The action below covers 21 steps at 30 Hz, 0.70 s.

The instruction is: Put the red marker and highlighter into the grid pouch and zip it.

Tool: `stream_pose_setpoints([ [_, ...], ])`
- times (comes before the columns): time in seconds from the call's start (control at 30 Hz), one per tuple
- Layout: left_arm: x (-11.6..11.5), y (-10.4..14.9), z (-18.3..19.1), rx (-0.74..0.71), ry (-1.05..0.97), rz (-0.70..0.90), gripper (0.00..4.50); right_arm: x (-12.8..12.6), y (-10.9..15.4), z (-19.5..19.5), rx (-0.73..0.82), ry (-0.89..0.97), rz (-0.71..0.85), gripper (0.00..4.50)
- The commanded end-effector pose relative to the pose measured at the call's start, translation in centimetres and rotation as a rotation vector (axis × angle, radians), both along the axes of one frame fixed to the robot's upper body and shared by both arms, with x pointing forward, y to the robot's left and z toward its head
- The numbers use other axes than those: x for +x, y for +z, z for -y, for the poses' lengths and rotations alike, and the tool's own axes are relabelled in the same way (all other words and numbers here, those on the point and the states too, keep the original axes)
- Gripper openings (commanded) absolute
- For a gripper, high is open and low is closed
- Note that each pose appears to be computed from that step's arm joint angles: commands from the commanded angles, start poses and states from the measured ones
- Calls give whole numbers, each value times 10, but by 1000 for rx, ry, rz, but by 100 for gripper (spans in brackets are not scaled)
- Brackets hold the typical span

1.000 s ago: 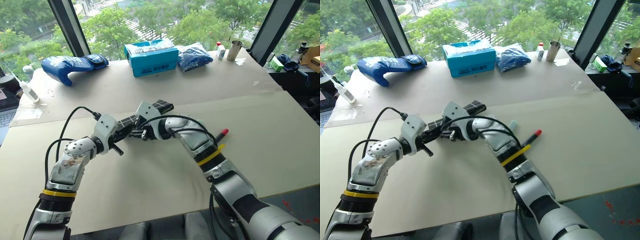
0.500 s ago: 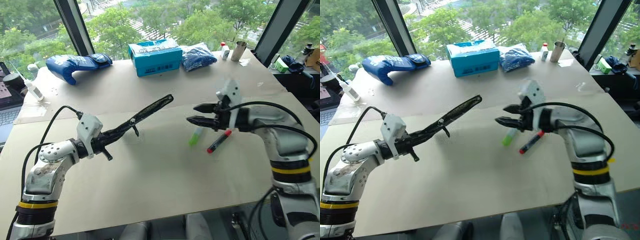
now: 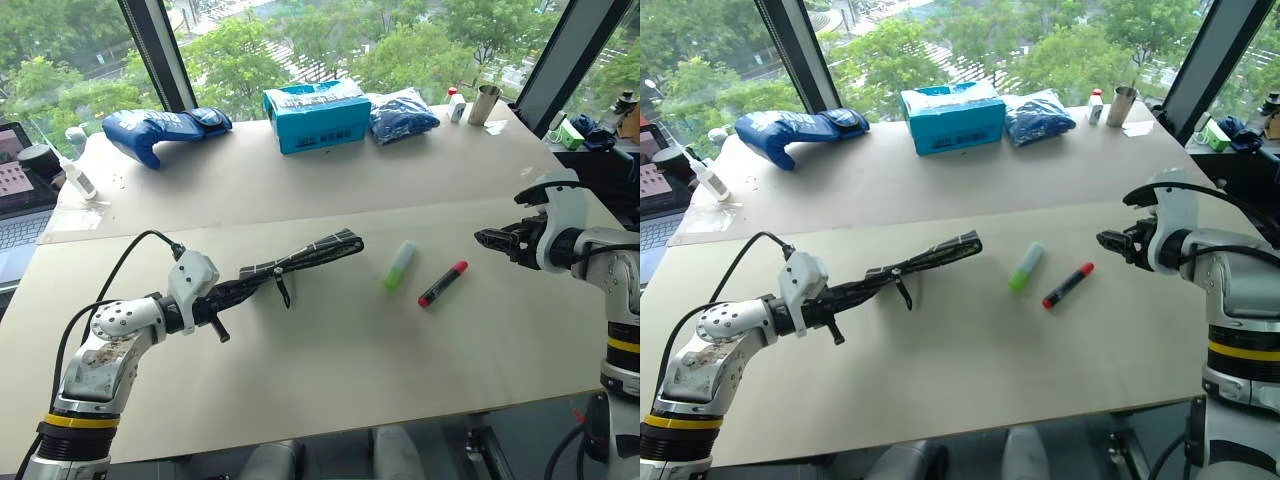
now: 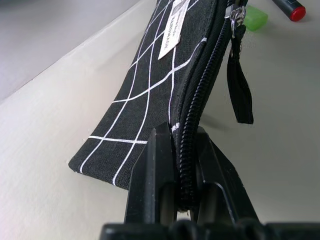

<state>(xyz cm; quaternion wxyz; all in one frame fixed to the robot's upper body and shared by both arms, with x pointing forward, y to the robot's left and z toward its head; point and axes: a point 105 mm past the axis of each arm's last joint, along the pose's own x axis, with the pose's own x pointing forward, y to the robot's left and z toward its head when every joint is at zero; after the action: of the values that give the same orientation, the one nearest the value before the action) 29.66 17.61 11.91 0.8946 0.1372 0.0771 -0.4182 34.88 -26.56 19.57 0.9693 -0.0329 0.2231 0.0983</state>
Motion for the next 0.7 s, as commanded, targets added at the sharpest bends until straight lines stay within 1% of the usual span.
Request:
stream_pose_setpoints([
  [0.03,4,8,5,-5,-16,48,0,-8,12,-16,106,-55,-1,284],
  [0.17,5,6,11,-27,-30,37,0,-11,-4,-33,156,-107,-21,284],
  [0.27,5,5,13,-33,-36,32,0,-13,-12,-33,152,-157,-19,284],
  [0.37,6,5,13,-42,-37,29,0,-15,-12,-30,120,-199,-6,284],
  [0.5,8,4,14,-54,-33,24,0,-14,-1,-36,114,-176,28,284],
  [0.7,9,4,14,-64,-28,23,0,-20,-18,-53,120,-142,-1,284],
])
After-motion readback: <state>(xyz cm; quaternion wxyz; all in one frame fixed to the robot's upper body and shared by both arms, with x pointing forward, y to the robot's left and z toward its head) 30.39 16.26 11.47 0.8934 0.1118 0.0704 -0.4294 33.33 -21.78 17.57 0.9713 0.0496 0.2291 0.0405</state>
